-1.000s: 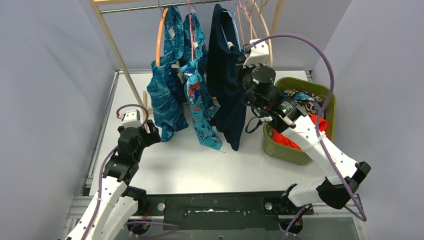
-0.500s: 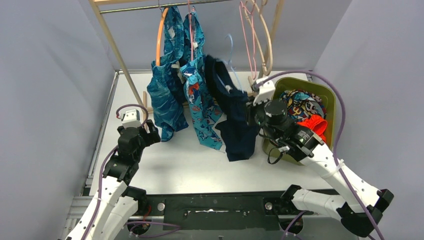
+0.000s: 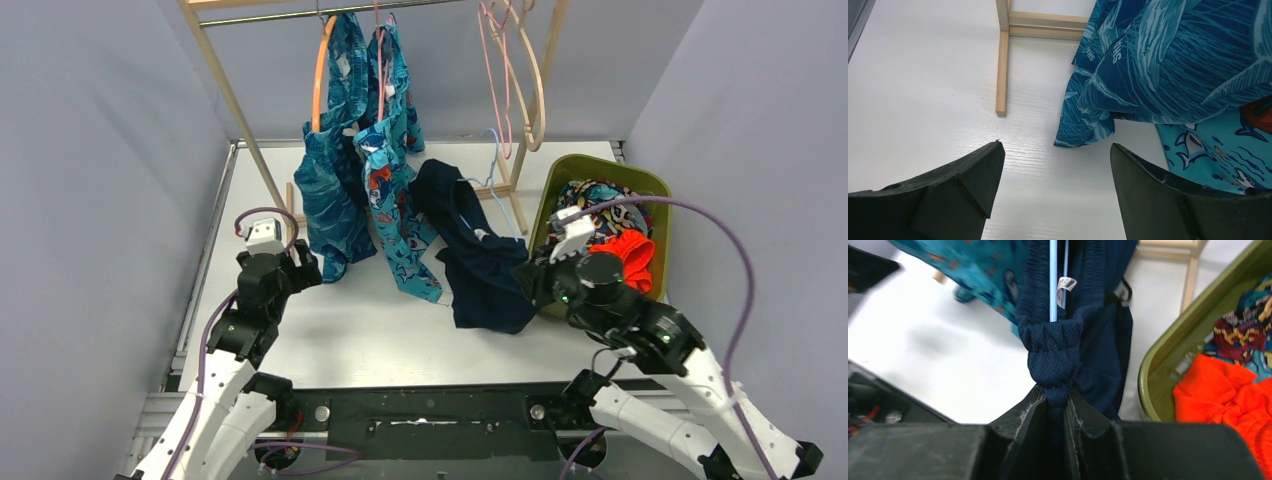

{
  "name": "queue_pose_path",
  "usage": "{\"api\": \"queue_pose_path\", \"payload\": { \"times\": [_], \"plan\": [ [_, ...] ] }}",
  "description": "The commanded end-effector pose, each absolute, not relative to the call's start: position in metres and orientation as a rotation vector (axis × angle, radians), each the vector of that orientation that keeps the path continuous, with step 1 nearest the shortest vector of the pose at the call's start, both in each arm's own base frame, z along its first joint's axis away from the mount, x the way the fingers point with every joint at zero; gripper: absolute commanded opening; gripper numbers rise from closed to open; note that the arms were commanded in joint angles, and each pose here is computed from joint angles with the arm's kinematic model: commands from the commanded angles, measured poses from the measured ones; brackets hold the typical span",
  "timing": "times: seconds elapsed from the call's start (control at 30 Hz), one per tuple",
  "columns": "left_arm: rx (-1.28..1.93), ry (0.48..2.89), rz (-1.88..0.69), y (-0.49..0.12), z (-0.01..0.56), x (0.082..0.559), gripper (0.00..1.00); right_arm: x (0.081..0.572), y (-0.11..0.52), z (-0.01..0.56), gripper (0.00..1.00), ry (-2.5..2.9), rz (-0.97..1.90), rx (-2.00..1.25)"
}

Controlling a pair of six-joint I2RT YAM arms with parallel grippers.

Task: Remove the shorts from the hanger
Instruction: Pick up the hanger from the clothes rod.

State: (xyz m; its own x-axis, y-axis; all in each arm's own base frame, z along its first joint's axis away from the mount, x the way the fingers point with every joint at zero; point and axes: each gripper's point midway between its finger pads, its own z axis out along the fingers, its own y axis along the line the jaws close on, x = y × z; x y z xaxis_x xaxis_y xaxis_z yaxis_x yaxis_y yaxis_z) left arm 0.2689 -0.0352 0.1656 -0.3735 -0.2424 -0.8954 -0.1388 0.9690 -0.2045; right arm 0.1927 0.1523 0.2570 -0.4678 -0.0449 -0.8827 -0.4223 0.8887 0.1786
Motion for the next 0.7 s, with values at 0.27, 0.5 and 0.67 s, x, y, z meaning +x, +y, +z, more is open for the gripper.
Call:
{"api": "queue_pose_path", "payload": {
  "times": [0.27, 0.5, 0.67],
  "plan": [
    [-0.277, 1.874, -0.122, -0.033, 0.19, 0.276, 0.77, 0.12, 0.126, 0.406, 0.0, 1.795, 0.757, -0.377],
    [-0.28, 1.874, -0.115, -0.032, 0.19, 0.276, 0.77, 0.092, 0.169, 0.389, 0.0, 1.804, 0.941, -0.711],
    [-0.288, 1.866, -0.105, -0.029, 0.191, 0.275, 0.77, 0.079, 0.204, 0.365, 0.0, 1.709, 1.083, -0.982]
  ]
}}
